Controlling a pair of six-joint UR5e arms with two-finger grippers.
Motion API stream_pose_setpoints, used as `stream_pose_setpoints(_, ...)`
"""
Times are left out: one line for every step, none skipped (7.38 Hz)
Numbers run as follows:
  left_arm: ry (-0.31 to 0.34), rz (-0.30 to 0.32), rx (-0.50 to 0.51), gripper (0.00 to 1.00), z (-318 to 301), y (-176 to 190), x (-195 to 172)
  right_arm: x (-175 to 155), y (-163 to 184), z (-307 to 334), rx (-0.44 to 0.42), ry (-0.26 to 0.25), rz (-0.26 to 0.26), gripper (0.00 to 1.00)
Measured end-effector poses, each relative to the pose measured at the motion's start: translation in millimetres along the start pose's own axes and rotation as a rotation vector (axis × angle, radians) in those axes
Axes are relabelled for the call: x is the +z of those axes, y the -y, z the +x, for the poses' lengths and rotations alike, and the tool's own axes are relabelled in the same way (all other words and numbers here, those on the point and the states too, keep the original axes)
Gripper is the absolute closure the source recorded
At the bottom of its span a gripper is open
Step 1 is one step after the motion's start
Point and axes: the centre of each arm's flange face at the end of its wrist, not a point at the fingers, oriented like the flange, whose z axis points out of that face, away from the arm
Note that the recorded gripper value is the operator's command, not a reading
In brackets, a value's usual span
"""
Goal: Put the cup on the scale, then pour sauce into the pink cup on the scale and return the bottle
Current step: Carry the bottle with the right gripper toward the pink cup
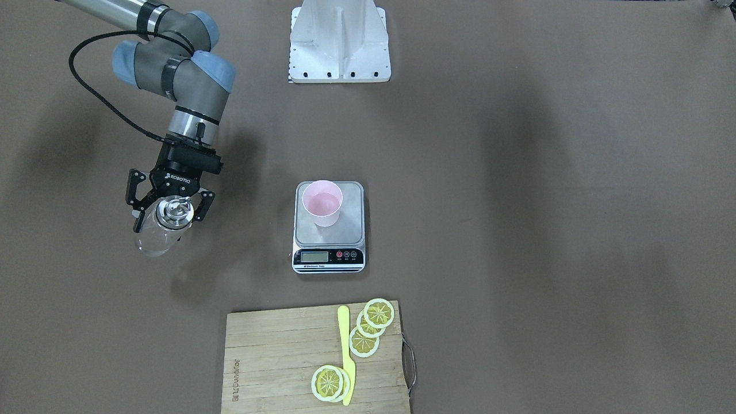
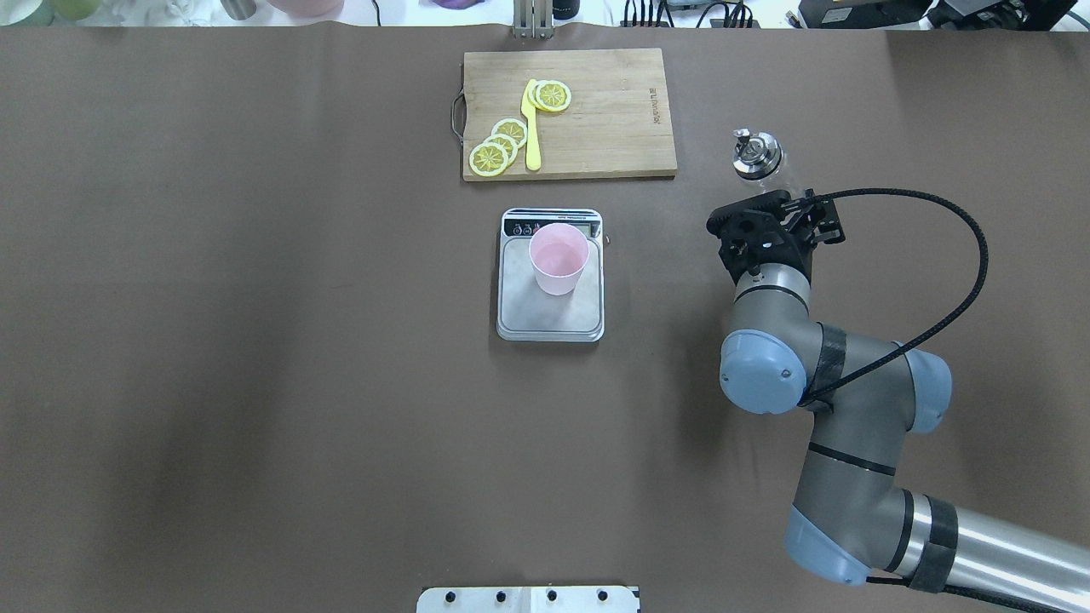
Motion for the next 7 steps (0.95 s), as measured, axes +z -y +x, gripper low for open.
stream_pose_setpoints(-0.001, -0.006, -0.005, 0.02, -2.0, -3.8, 2.7, -6.4, 2.0, -6.6, -0.038, -0.016, 0.007, 1.00)
stream_pose_setpoints(-0.001, -0.009, -0.008, 0.02, -3.3, -6.0, 4.5, -16.3, 12.7, -13.7, -0.078, -0.010, 0.016, 1.00)
stream_pose_setpoints(-0.001, -0.012, -0.011, 0.02, -4.3, -6.9, 5.7, -26.8, 27.3, -18.6, -0.137, 0.004, 0.029, 1.00)
stream_pose_setpoints(-0.001, -0.014, -0.013, 0.02, -5.2, -7.7, 6.7, -33.9, 35.6, -21.5, -0.182, 0.013, 0.038, 1.00)
stream_pose_setpoints(-0.001, -0.017, -0.016, 0.02, -6.4, -9.3, 8.3, -38.2, 37.4, -24.1, -0.206, 0.019, 0.040, 1.00)
stream_pose_setpoints(-0.003, -0.021, -0.020, 0.02, -7.9, -12.1, 10.5, -39.6, 36.2, -25.9, -0.219, 0.022, 0.037, 1.00)
stream_pose_setpoints(-0.005, -0.026, -0.024, 0.02, -9.4, -15.1, 12.9, -38.1, 32.7, -26.8, -0.236, 0.015, 0.029, 1.00)
